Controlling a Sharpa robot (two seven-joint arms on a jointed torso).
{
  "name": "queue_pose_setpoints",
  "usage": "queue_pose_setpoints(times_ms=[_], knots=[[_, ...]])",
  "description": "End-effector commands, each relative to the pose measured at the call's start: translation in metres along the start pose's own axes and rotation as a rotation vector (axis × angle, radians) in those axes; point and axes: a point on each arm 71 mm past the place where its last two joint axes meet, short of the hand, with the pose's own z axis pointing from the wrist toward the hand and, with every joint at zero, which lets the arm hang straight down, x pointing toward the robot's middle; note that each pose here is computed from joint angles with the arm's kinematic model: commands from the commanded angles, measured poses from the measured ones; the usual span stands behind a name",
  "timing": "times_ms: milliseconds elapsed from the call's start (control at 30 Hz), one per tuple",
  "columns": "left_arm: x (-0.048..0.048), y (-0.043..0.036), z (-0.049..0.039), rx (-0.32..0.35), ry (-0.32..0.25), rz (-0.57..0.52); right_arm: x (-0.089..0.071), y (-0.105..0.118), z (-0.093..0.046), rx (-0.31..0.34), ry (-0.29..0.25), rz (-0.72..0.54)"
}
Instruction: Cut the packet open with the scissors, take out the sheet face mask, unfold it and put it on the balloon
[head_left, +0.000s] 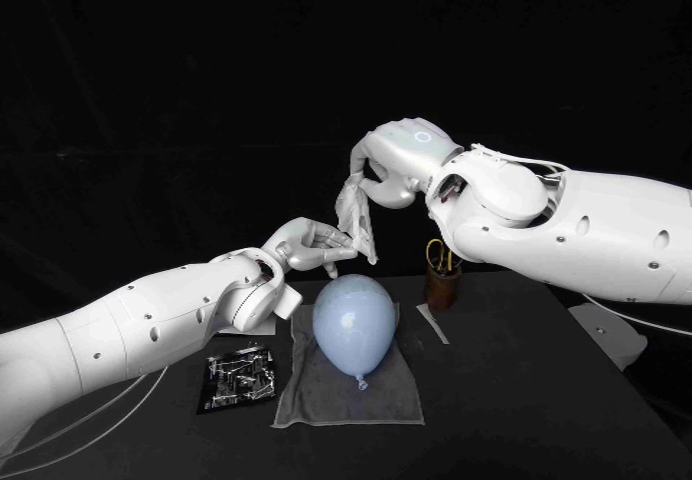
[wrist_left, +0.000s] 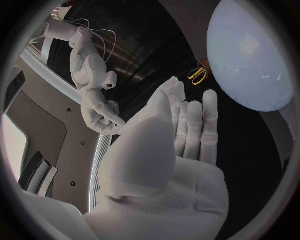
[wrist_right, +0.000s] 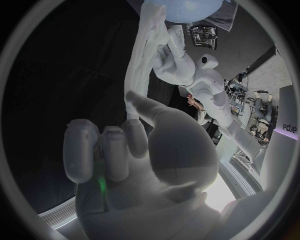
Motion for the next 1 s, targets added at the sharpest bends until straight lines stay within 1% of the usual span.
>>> queue_pose_setpoints(times_ms=[33, 367, 567, 767, 867, 1000], knots=[[0.0003, -0.0025, 0.0009, 0.019, -0.003, -0.031, 0.000, 0.001, 0.001, -0.001, 0.007, -0.005], [-0.0035, -0.0017, 0.0009, 0.022, -0.036, -0.055, 0.001, -0.003, 0.001, 0.013, 0.008, -0.004], [-0.0080, -0.0009, -0.0005, 0.027, -0.064, -0.064, 0.002, -0.011, 0.000, 0.033, 0.017, -0.017], [-0.0127, -0.0005, -0.0026, 0.039, -0.087, -0.066, 0.004, -0.025, -0.001, 0.070, 0.026, -0.036], [-0.0143, -0.0018, -0.0038, 0.061, -0.096, -0.063, 0.005, -0.032, -0.002, 0.088, 0.029, -0.043], [-0.0156, -0.0051, -0.0057, 0.110, -0.109, -0.053, 0.005, -0.037, -0.002, 0.102, 0.032, -0.050]])
